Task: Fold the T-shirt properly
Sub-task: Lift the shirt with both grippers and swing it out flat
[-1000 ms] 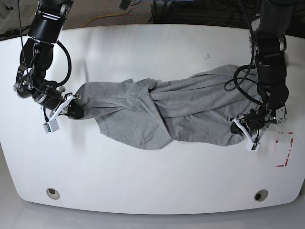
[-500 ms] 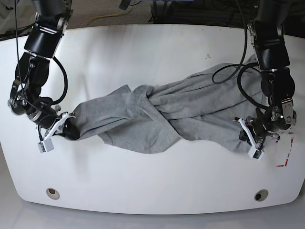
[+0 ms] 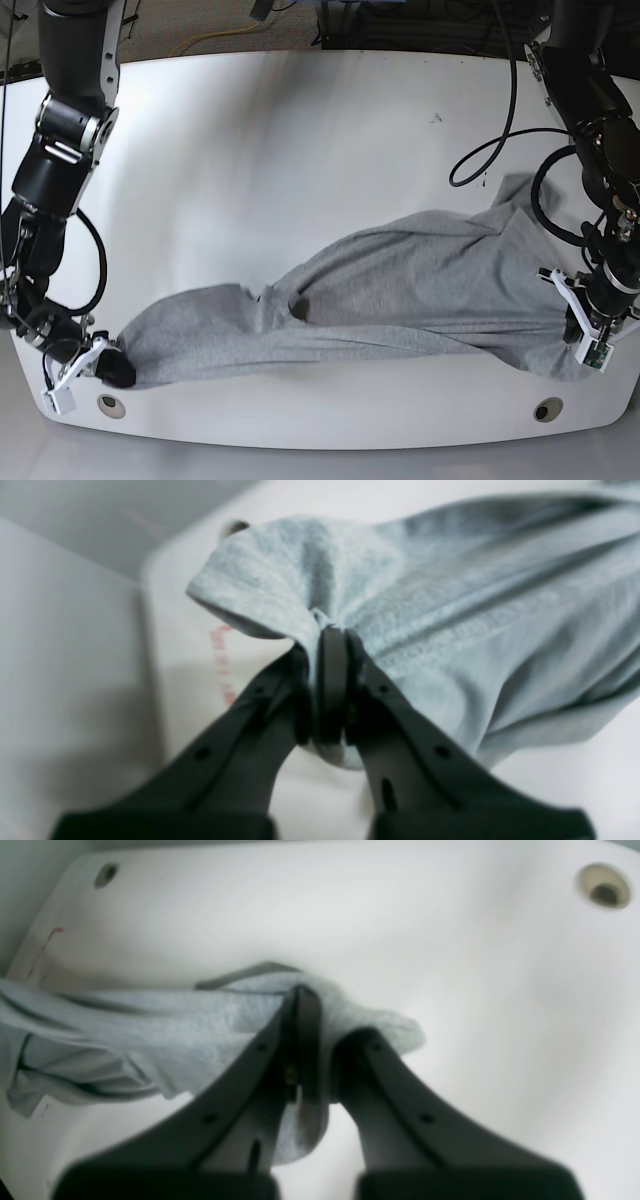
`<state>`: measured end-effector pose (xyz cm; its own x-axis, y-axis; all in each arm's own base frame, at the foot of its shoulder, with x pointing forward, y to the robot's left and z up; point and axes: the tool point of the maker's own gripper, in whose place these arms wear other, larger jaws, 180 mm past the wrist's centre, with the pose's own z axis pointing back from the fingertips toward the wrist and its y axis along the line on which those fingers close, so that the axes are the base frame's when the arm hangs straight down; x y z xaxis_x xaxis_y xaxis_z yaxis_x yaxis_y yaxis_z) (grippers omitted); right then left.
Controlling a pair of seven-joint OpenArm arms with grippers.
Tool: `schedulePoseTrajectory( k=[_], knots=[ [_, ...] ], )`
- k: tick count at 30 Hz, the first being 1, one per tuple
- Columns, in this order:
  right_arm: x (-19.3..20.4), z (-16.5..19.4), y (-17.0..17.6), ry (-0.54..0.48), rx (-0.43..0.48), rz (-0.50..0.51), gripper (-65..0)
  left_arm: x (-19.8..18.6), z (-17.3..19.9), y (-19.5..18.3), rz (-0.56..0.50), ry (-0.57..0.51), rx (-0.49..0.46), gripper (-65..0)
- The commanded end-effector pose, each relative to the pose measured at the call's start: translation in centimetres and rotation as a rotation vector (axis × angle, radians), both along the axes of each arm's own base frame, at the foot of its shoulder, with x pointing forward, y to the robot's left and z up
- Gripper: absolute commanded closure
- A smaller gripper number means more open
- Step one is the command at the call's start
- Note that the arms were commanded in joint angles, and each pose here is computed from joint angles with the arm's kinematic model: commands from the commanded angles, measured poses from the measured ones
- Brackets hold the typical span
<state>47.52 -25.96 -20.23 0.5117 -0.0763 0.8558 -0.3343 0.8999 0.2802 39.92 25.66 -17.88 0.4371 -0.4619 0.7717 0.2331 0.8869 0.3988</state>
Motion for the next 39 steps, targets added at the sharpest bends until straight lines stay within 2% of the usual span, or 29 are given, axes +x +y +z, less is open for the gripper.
schedulePoseTrajectory(
  k=[1,6,10,14,18,23,26,33,39],
  knots=[
    [2.4,6.7,-0.6,-0.139,0.003,0.001,0.0,0.9,5.3,0.9,0.016,-0.132,0.048,0.0],
    [4.3,13.5,0.4,-0.248,-0.053,0.038,0.0,1.4,10.9,2.5,0.043,-0.252,0.107,0.0],
    [4.6,17.7,0.4,-0.316,-0.088,0.048,0.0,1.3,14.4,3.7,0.067,-0.32,0.147,0.0],
    [4.5,19.8,0.3,-0.327,-0.118,0.055,0.0,0.9,15.9,4.7,0.083,-0.344,0.184,0.0],
    [4.1,19.1,-0.6,-0.291,-0.142,0.049,0.0,0.6,16.1,4.8,0.085,-0.352,0.189,0.0],
    [3.4,14.2,-0.9,-0.174,-0.156,0.056,0.0,-0.8,13.6,5.9,0.121,-0.306,0.179,0.0],
    [2.3,10.1,-1.1,-0.093,-0.13,0.073,0.0,-1.3,11.8,5.5,0.108,-0.269,0.185,0.0],
    [-1.9,0.4,-0.4,0.083,0.021,0.119,0.0,-3.9,3.8,4.0,0.042,-0.096,0.069,0.0],
    [-6.5,-6.3,-3.0,0.201,0.117,0.019,0.0,-7.1,-2.5,2.7,-0.016,0.075,0.012,0.0]
  ],
)
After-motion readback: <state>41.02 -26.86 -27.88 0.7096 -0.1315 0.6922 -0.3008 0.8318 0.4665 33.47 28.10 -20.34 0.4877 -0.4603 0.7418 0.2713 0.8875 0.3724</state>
